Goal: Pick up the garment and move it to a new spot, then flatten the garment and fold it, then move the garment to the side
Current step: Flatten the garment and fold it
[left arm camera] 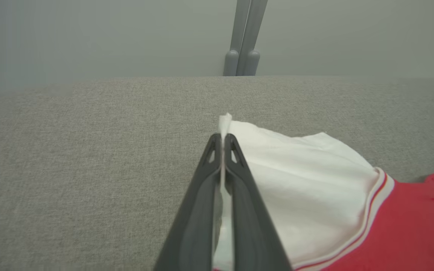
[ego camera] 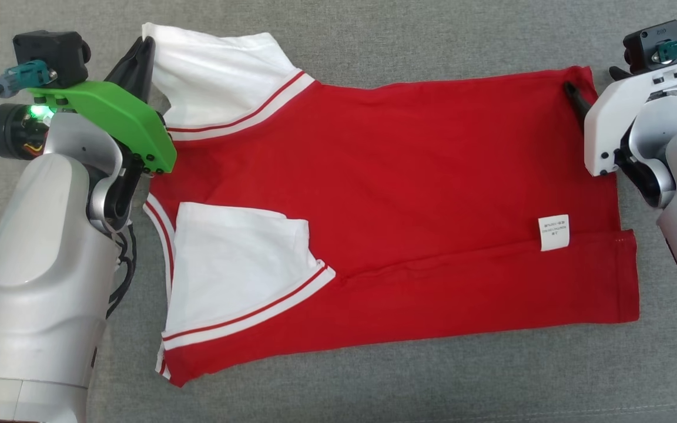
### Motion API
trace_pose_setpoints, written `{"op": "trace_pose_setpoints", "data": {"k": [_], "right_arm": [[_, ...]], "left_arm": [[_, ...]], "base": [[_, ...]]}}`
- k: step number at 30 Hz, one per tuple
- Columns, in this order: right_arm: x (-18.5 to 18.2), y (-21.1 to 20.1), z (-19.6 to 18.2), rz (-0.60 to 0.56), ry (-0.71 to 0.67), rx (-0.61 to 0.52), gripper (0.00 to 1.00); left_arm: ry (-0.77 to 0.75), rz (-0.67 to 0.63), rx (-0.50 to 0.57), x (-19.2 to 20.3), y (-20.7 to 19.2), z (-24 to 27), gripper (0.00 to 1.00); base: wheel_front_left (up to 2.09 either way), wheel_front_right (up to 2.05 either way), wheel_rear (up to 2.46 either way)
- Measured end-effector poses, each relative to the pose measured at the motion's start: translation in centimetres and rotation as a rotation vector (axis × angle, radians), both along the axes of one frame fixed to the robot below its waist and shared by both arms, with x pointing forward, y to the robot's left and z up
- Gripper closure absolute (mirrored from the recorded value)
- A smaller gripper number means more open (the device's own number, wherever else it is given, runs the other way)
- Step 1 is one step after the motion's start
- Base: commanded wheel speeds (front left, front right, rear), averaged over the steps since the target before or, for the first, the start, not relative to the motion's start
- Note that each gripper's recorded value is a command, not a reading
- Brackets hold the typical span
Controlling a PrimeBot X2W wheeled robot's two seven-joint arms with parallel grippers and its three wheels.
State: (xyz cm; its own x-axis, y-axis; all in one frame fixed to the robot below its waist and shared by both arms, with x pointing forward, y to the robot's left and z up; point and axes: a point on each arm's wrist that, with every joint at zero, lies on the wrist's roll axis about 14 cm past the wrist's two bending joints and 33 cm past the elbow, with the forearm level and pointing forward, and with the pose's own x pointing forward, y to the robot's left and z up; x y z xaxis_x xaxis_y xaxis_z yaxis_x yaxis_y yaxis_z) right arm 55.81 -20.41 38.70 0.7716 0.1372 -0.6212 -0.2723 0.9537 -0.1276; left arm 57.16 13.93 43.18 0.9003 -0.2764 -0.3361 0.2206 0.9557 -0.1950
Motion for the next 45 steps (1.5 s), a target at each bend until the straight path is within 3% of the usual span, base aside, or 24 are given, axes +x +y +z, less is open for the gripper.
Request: {"op": "trace_pose_setpoints", "data": {"k": [3, 5, 7, 9, 10, 11, 20, 31, 45], "right_arm": [[0.4, 0.3, -0.1, 0.008, 0.008, 0.001, 0.0], [0.5, 0.3, -0.2, 0.017, 0.009, -0.009, 0.13], [0.4, 0.5, -0.5, 0.02, 0.023, -0.007, 0.53], [0.5, 0.7, -0.5, 0.026, 0.021, -0.004, 0.78], [0.6, 0.8, -0.5, 0.026, 0.021, 0.001, 0.96], [0.6, 1.0, -0.5, 0.028, 0.016, 0.006, 1.0], [0.8, 2.0, 2.8, 0.053, -0.16, 0.092, 1.0], [-4.2, 0.6, 5.0, 0.018, -0.305, 0.232, 1.0], [-10.2, 0.0, 6.0, -0.023, -0.369, 0.316, 1.0]], "left_arm": [[0.001, 0.003, -0.002, -0.1, 0.1, -0.1, 1.0], [-0.001, 0.003, -0.007, -0.1, 0.1, -0.1, 1.0], [-0.007, 0.003, -0.009, -0.2, 0.1, 0.0, 1.0], [-0.011, 0.004, -0.012, -0.3, 0.1, 0.1, 1.0], [-0.015, 0.005, -0.013, -0.4, 0.1, 0.1, 1.0], [-0.022, 0.005, -0.015, -0.5, 0.2, 0.2, 1.0], [-0.137, 0.041, -0.12, -2.9, 0.4, 2.7, 1.0], [-0.21, 0.061, -0.193, -11.2, -0.5, 5.0, 1.0], [-0.064, 0.147, -0.276, -19.3, -1.2, 1.9, 1.0]], "base": [[0.0, 0.0, 0.0], [0.0, 0.0, 0.0], [0.0, 0.0, 0.0], [0.0, 0.0, 0.0], [0.0, 0.0, 0.0], [0.0, 0.0, 0.0], [0.0, 0.0, 0.0], [0.0, 0.0, 0.0], [0.0, 0.0, 0.0]]}}
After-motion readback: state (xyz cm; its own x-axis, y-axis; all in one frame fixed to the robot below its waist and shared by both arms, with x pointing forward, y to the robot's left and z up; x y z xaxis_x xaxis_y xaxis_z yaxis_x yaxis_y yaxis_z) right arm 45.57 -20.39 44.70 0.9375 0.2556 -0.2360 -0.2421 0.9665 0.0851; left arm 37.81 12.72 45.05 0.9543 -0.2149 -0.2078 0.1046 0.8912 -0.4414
